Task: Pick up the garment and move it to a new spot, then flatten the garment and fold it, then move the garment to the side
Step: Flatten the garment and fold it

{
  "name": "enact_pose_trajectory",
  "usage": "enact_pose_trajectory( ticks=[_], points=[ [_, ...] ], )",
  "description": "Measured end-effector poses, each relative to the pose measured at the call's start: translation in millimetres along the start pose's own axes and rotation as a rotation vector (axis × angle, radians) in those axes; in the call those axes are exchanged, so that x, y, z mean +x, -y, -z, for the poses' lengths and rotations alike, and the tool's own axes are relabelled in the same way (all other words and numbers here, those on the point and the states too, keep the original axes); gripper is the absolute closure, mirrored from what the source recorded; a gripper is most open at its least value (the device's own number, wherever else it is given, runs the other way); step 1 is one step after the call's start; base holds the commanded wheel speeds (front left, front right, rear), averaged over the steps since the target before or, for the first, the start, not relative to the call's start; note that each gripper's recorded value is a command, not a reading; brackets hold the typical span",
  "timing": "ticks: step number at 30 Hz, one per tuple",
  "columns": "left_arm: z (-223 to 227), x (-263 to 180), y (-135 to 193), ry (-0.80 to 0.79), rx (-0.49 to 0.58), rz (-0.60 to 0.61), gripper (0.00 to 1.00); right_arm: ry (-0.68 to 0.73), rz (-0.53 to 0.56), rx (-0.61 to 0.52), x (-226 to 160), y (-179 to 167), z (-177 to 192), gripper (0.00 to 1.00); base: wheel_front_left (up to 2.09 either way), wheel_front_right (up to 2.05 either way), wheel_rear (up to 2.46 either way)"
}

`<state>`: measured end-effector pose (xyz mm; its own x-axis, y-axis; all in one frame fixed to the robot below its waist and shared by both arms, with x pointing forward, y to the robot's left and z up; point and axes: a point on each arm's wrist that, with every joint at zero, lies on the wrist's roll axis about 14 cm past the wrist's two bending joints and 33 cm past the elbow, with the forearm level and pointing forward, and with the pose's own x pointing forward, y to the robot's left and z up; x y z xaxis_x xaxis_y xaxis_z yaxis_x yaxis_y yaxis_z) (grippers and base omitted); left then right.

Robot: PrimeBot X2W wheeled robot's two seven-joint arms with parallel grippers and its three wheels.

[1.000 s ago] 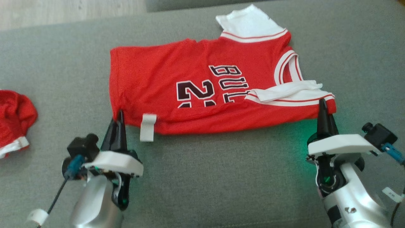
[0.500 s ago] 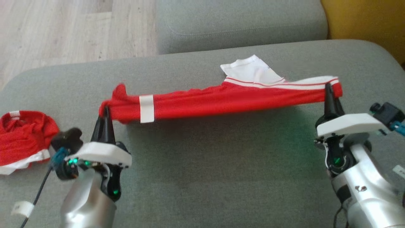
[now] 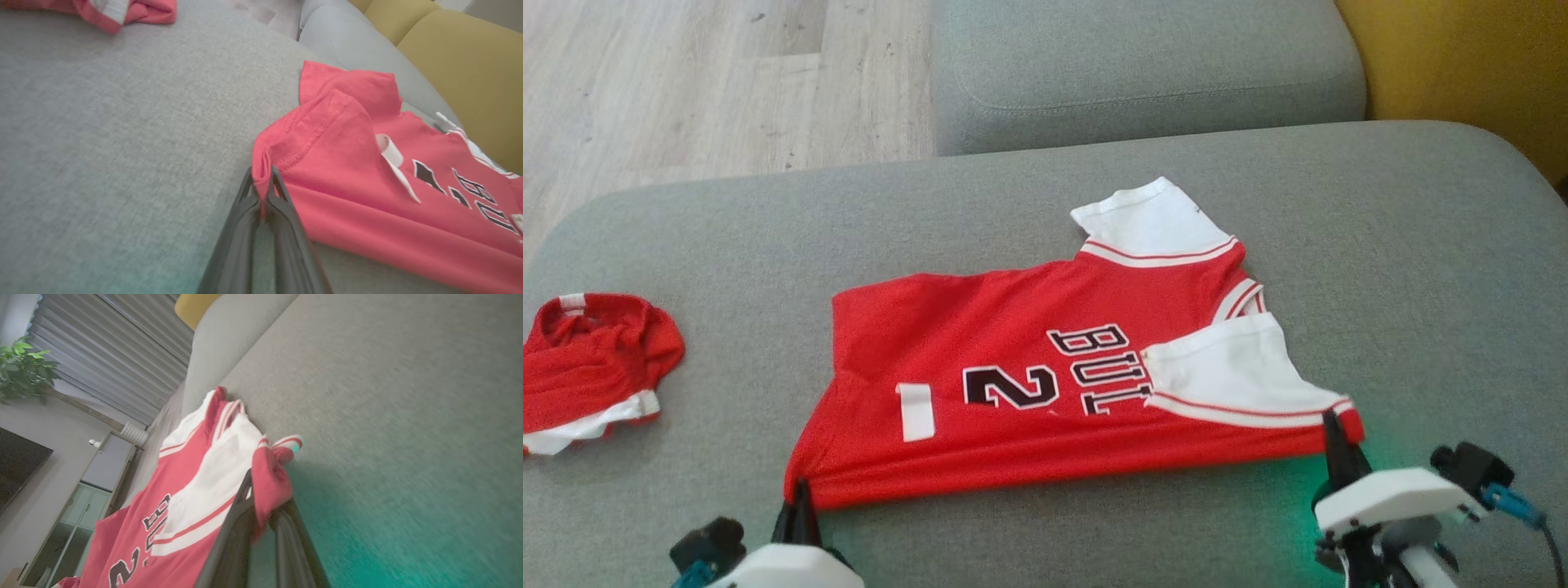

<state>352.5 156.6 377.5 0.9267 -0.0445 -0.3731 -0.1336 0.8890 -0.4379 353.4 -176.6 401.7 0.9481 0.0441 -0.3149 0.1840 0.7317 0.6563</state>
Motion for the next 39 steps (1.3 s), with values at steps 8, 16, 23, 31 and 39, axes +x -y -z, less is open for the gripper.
enact_pose_trajectory(
  ticks=[8,16,23,31,39],
  points=[
    [-12,2,2,0.043,0.103,0.013,0.00,0.007,0.016,-0.244,-3,25,-17,0.00,0.00,0.00,0.00],
    [-51,50,28,-0.007,0.357,0.125,0.00,0.095,-0.083,-0.479,36,-18,-54,0.00,0.00,0.00,0.00],
    [-74,97,52,-0.142,0.498,0.196,0.00,0.097,-0.135,-0.528,71,-45,-55,0.00,0.00,0.00,0.00],
    [-59,116,26,-0.255,0.489,0.167,0.00,0.058,-0.111,-0.517,84,-35,-44,0.00,0.00,0.00,0.00],
    [-47,132,33,-0.285,0.475,0.196,0.00,0.031,-0.087,-0.503,90,-23,-35,0.00,0.00,0.00,0.00]
  ],
)
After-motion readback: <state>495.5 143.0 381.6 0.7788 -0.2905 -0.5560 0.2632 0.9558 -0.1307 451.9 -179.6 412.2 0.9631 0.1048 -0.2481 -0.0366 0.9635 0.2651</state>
